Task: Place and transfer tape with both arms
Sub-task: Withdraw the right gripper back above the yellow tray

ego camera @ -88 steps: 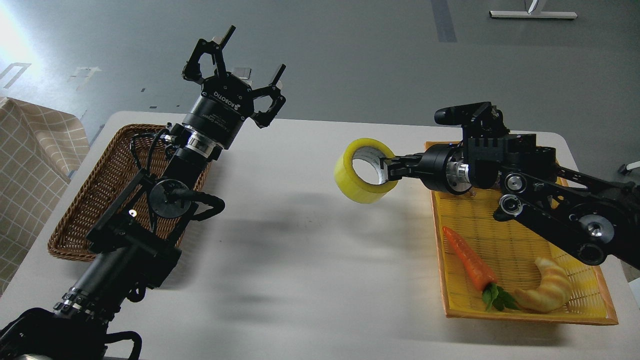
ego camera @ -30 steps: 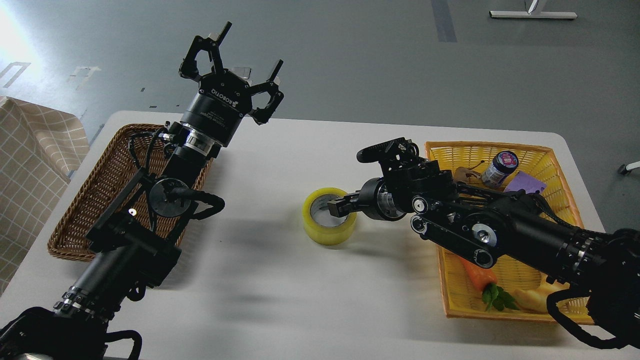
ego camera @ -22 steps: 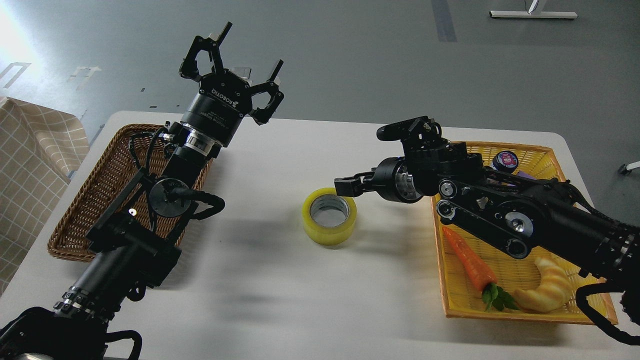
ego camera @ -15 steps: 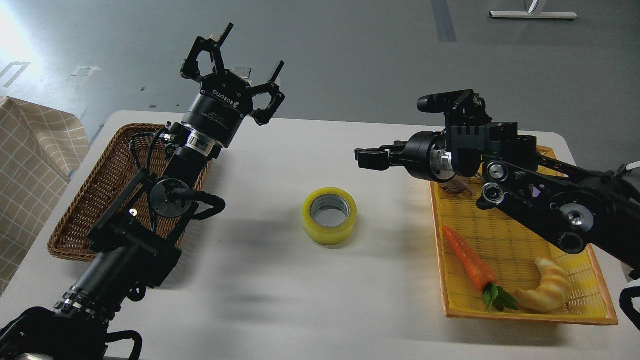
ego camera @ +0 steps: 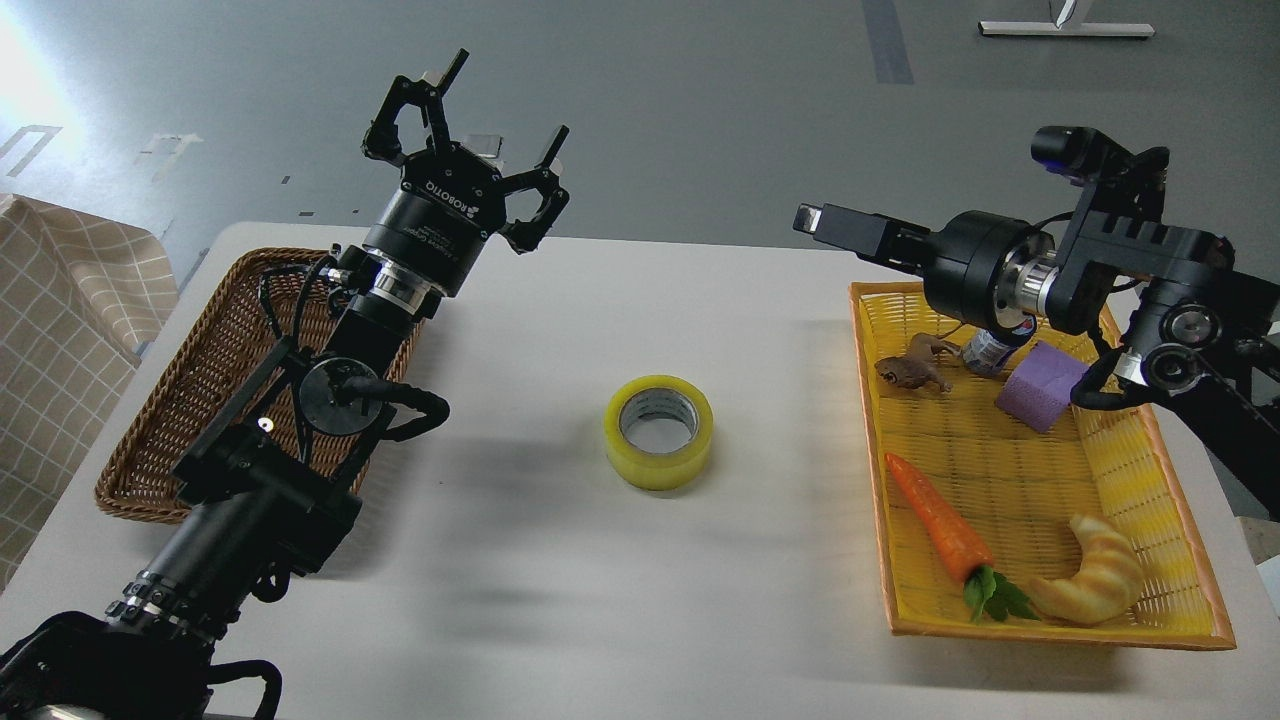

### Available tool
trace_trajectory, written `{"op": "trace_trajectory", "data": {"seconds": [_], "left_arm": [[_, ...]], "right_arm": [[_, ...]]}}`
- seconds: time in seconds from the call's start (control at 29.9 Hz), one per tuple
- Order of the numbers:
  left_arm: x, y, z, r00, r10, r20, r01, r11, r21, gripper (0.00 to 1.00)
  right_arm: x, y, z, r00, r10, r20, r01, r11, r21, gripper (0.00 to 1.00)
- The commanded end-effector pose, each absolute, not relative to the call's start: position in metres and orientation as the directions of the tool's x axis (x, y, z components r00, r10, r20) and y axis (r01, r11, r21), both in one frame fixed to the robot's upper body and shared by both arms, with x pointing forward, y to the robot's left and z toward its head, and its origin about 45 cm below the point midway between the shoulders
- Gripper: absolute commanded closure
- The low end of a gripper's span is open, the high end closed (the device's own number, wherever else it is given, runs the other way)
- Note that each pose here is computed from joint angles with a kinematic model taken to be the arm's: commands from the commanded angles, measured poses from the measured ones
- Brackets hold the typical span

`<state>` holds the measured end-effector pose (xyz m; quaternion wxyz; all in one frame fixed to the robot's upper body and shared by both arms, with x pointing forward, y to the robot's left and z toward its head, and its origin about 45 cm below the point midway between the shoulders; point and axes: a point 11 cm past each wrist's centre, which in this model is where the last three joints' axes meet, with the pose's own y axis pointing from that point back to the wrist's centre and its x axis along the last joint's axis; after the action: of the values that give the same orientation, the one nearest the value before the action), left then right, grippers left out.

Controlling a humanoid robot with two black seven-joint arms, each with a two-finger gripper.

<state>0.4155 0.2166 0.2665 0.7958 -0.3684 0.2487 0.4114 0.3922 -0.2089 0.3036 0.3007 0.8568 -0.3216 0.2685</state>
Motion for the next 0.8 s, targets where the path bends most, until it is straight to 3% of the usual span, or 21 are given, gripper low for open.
{"op": "trace_trajectory", "data": {"seconds": [0.0,0.2,0.37,0.53,0.77], "left_arm": [[0.415,0.218,0.264,0.534,0.474,-0.700,-0.840,0.390,-0.377,0.02],[0.415,0.218,0.265,0.534,0.474,-0.700,-0.840,0.389,-0.377,0.02],[0.414,0.217,0.262,0.531,0.473,-0.703,-0.842,0.391,-0.372,0.02],[0.414,0.216,0.262,0.531,0.472,-0.704,-0.841,0.392,-0.372,0.02],[0.413,0.213,0.261,0.531,0.467,-0.707,-0.841,0.393,-0.372,0.02]], "right_arm": [[0.387,-0.220,0.315,0.672,-0.564,0.479,-0.716,-0.659,0.229,0.00],[0.385,-0.252,0.330,0.608,-0.778,0.155,-0.787,-0.617,-0.013,0.00],[0.385,-0.268,0.335,0.545,-0.832,-0.102,-0.831,-0.520,-0.196,0.01],[0.388,-0.271,0.336,0.531,-0.799,-0.282,-0.840,-0.451,-0.301,0.02],[0.395,-0.274,0.324,0.558,-0.598,-0.575,-0.829,-0.388,-0.402,0.00]]}}
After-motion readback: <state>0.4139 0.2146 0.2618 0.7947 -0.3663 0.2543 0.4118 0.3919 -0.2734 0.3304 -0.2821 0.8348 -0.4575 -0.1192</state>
